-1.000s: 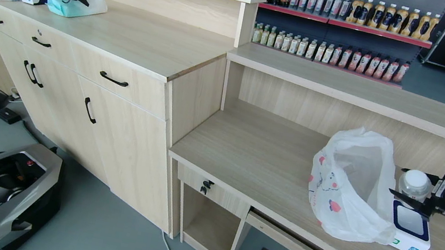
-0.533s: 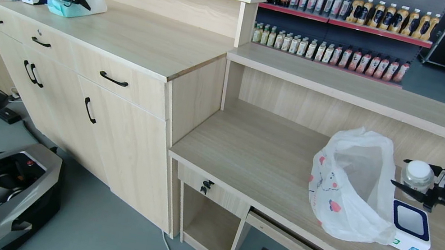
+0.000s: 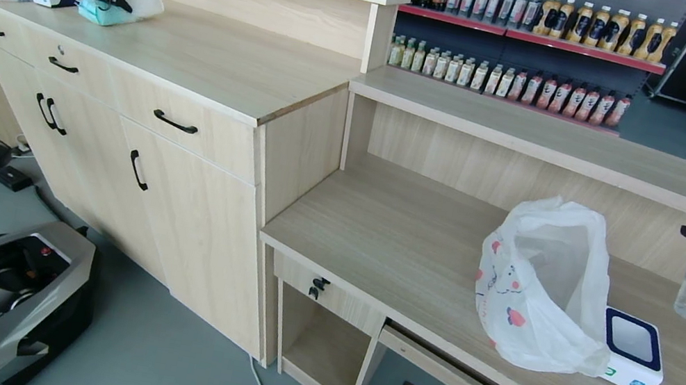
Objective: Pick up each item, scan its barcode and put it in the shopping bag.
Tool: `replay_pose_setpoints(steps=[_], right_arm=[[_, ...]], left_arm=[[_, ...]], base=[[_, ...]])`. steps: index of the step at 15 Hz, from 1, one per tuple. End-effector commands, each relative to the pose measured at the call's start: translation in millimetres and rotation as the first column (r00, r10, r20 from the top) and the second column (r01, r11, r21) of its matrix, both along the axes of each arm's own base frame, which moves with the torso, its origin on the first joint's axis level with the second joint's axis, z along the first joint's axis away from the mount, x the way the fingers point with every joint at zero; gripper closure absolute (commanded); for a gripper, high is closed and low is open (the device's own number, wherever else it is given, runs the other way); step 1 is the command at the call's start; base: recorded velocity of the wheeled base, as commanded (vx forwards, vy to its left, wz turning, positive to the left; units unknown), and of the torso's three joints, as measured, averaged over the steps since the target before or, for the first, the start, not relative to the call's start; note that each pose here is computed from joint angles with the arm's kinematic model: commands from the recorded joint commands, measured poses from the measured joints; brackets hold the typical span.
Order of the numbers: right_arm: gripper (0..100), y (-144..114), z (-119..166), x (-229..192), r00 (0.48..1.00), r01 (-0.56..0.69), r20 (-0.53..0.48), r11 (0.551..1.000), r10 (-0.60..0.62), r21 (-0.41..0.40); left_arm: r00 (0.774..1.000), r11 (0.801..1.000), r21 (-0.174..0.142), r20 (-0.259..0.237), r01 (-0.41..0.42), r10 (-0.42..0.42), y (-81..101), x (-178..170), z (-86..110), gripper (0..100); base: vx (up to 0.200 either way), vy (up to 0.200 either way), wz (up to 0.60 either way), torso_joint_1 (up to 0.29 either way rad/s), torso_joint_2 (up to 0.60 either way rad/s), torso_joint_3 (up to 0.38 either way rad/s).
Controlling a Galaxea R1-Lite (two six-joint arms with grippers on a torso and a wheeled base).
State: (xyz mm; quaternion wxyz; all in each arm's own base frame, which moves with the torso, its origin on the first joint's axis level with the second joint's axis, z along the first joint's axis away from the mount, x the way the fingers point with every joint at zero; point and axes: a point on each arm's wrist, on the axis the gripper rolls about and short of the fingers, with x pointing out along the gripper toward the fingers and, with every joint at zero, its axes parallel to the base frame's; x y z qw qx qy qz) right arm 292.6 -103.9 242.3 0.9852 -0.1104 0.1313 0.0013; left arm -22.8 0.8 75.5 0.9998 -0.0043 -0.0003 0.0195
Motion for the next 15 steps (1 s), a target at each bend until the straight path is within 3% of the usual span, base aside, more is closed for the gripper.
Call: replay_pose_setpoints(steps=[1, 3, 4, 7, 10, 15], right_arm=[[100, 55, 19, -7, 0.977, 0.199, 0.056, 0.971, -0.208, 0.13], [100, 65, 8, -4, 0.935, 0.348, 0.048, 0.936, -0.351, 0.056], [100, 66, 4, -5, 0.933, 0.358, 0.036, 0.933, -0.359, 0.032], [100, 66, 5, -4, 0.945, 0.317, 0.07, 0.947, -0.32, 0.044], [100, 68, -2, 20, 0.937, 0.273, 0.205, 0.959, -0.283, 0.078], [100, 39, -58, 66, 0.949, 0.227, 0.208, 0.971, -0.238, 0.079]], left_arm=[[1.0, 1.0, -0.001, 0.0, -0.001, 0.001, 0.0, 0, 0.0, 0], [1.0, 1.0, -0.001, 0.0, -0.002, 0.002, 0.0, 0, 0.0, 0], [1.0, 1.0, -0.001, 0.0, -0.001, 0.001, 0.0, 0, 0.0, 0], [1.0, 1.0, -0.001, 0.0, -0.001, 0.001, 0.0, 0, 0.0, 0], [1.0, 1.0, -0.001, 0.0, -0.001, 0.001, 0.0, 0, 0.0, 0], [1.0, 1.0, -0.001, 0.0, -0.001, 0.001, 0.0, 0, 0.0, 0]], base=[[0.0, 0.0, 0.0, 0.0, 0.0, 0.0], [0.0, 0.0, 0.0, 0.0, 0.0, 0.0], [0.0, 0.0, 0.0, 0.0, 0.0, 0.0], [0.0, 0.0, 0.4, 0.002, 0.0, 0.0], [0.0, 0.0, 0.6, -0.001, 0.0, 0.001], [0.0, 0.0, 0.0, 0.0, 0.0, 0.0]])
